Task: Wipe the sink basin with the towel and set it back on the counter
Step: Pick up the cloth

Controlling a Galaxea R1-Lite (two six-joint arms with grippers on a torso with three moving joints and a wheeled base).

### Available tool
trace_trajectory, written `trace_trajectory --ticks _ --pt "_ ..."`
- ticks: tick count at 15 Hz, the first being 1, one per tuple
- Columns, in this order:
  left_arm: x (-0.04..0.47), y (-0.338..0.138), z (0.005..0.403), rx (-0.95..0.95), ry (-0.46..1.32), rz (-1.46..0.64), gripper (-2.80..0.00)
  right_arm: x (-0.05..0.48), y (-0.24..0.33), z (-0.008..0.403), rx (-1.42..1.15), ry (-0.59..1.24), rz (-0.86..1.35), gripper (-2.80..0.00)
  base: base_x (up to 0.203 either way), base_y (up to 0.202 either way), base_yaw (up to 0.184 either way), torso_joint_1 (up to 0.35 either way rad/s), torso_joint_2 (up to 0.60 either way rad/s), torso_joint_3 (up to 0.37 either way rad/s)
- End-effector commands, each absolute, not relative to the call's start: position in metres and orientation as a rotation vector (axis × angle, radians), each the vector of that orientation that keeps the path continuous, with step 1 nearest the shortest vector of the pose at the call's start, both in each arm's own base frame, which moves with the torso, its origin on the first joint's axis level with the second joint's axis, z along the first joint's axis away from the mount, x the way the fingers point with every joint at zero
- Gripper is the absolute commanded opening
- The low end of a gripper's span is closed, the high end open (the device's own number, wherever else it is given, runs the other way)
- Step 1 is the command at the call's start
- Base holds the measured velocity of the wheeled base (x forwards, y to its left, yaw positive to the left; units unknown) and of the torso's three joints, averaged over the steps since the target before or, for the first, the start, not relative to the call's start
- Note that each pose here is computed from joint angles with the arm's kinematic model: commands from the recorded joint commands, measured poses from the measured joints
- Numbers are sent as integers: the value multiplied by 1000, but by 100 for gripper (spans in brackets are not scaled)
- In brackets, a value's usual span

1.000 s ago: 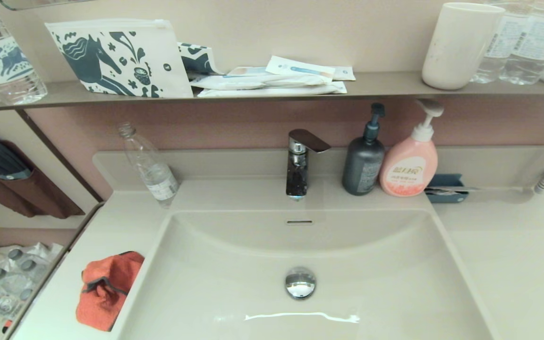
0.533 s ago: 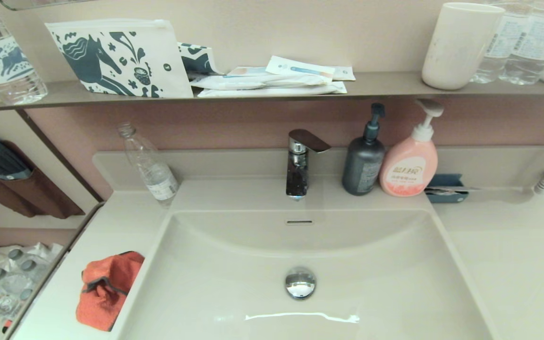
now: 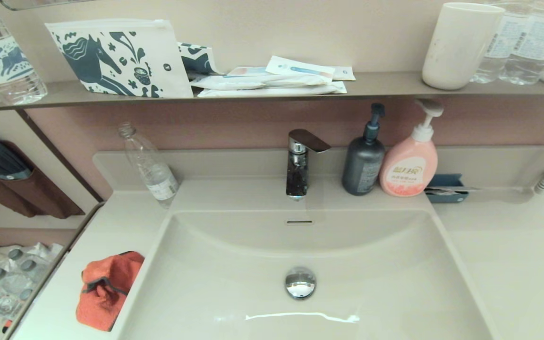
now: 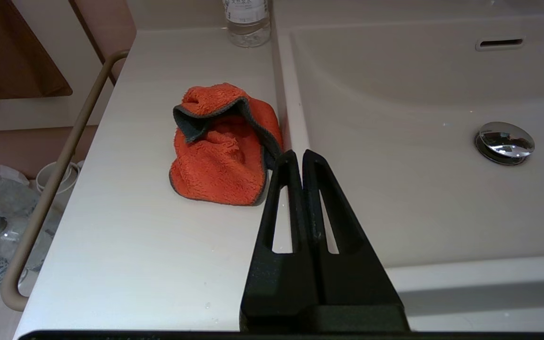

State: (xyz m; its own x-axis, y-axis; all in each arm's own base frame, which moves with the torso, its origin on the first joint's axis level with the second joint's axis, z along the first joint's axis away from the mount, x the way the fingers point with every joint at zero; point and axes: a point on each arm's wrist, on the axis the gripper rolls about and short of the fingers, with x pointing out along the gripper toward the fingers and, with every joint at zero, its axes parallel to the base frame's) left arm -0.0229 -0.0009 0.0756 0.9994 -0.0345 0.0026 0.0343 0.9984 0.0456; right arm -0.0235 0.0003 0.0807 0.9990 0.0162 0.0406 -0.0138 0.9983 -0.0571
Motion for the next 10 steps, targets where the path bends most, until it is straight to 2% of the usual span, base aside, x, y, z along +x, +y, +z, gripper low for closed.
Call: trace_trajectory --ticks 1,10 --pt "-23 -1 76 46 -2 -34 -280 -23 0 79 -45 -30 15 -280 0 0 0 0 0 0" --pt "-23 -1 76 46 -2 -34 -280 -23 0 76 -34 -3 8 -280 0 0 0 0 0 0"
